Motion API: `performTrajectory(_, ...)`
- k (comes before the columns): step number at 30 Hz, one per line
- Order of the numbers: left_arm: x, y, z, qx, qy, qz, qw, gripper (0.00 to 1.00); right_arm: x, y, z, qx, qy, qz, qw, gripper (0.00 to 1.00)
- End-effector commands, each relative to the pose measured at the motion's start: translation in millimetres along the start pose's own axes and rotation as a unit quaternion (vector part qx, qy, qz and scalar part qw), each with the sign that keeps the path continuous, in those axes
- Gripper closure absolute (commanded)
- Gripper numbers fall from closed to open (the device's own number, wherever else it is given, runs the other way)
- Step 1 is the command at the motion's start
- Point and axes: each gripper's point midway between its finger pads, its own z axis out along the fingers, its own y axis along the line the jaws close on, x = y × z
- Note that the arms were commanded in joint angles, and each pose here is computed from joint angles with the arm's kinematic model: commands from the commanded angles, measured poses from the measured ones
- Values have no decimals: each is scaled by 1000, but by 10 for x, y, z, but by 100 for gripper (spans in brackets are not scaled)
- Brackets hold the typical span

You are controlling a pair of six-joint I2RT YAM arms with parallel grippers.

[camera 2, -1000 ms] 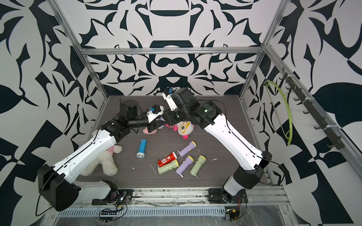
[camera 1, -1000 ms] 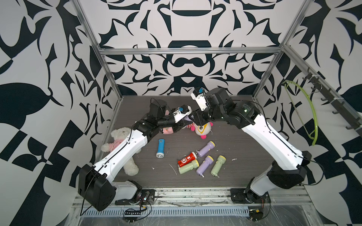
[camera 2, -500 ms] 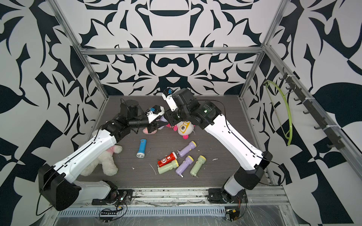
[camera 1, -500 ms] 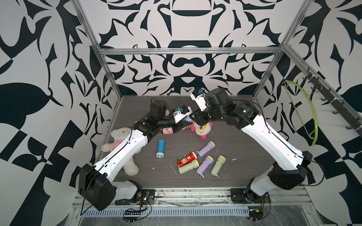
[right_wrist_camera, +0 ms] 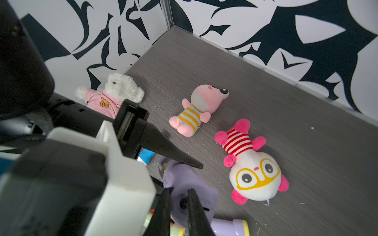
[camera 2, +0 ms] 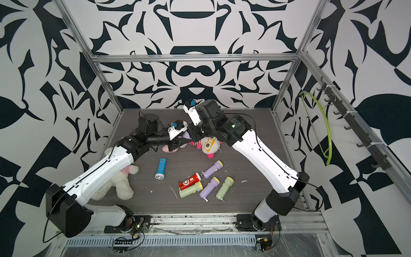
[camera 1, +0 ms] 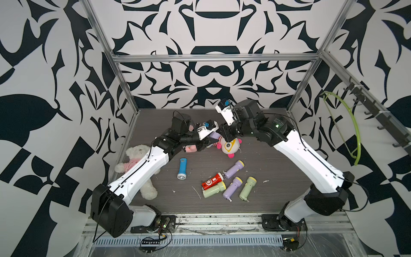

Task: Close the plug at the bottom of the flashlight
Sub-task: Close the plug of the flashlight, then place the flashlight at the center of the board.

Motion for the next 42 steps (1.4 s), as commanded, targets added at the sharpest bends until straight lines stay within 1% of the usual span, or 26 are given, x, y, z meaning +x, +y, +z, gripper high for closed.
performTrajectory(1,-271,-138,26,32,-37,35,998,100,-203,218,-20,-50,-46,-14,998,96)
performTrajectory(3,-265,-131,33,31,-36,34,998,100,-200,233,-45,-55,-51,-17,997,100)
performTrajectory(8,-213,-86,69,22,-28,25,999,100,-164,244,-140,-60,-60,-25,996,100)
performTrajectory(12,-129,15,102,-4,-11,2,1000,100,-58,202,-250,-49,-55,-25,997,100)
performTrajectory(14,-63,101,117,-29,3,-22,999,100,10,137,-347,-33,-58,-25,997,100)
performTrajectory(17,64,209,111,-63,31,-64,995,100,107,-3,-535,4,-73,-24,997,96)
performTrajectory(20,183,348,82,-115,56,-109,986,100,186,-150,-759,43,-95,-16,994,93)
performTrajectory(21,228,421,58,-139,63,-131,980,100,202,-258,-825,72,-103,-10,992,93)
performTrajectory(23,366,524,-5,-184,85,-182,962,100,280,-396,-912,108,-106,1,989,92)
performTrajectory(25,487,543,-56,-207,100,-232,945,100,371,-490,-930,131,-98,10,986,91)
performTrajectory(27,607,519,-90,-222,110,-283,927,100,491,-550,-862,143,-80,21,986,91)
performTrajectory(29,738,440,-95,-220,120,-323,913,100,635,-578,-743,146,-58,29,987,91)
performTrajectory(31,877,371,-85,-222,128,-364,895,100,748,-575,-655,139,-43,39,989,86)
performTrajectory(33,1077,311,-85,-235,142,-410,870,100,861,-548,-578,127,-28,45,991,81)
performTrajectory(35,1334,230,-103,-253,162,-461,835,100,958,-535,-537,119,-18,52,991,76)
performTrajectory(38,1658,44,-111,-260,191,-512,796,100,1086,-534,-512,113,-10,59,992,72)
performTrajectory(40,1814,-105,-99,-259,208,-529,781,100,1161,-559,-502,117,-6,66,991,72)
performTrajectory(42,1919,-233,-84,-259,228,-526,777,100,1232,-575,-490,119,-1,72,990,71)
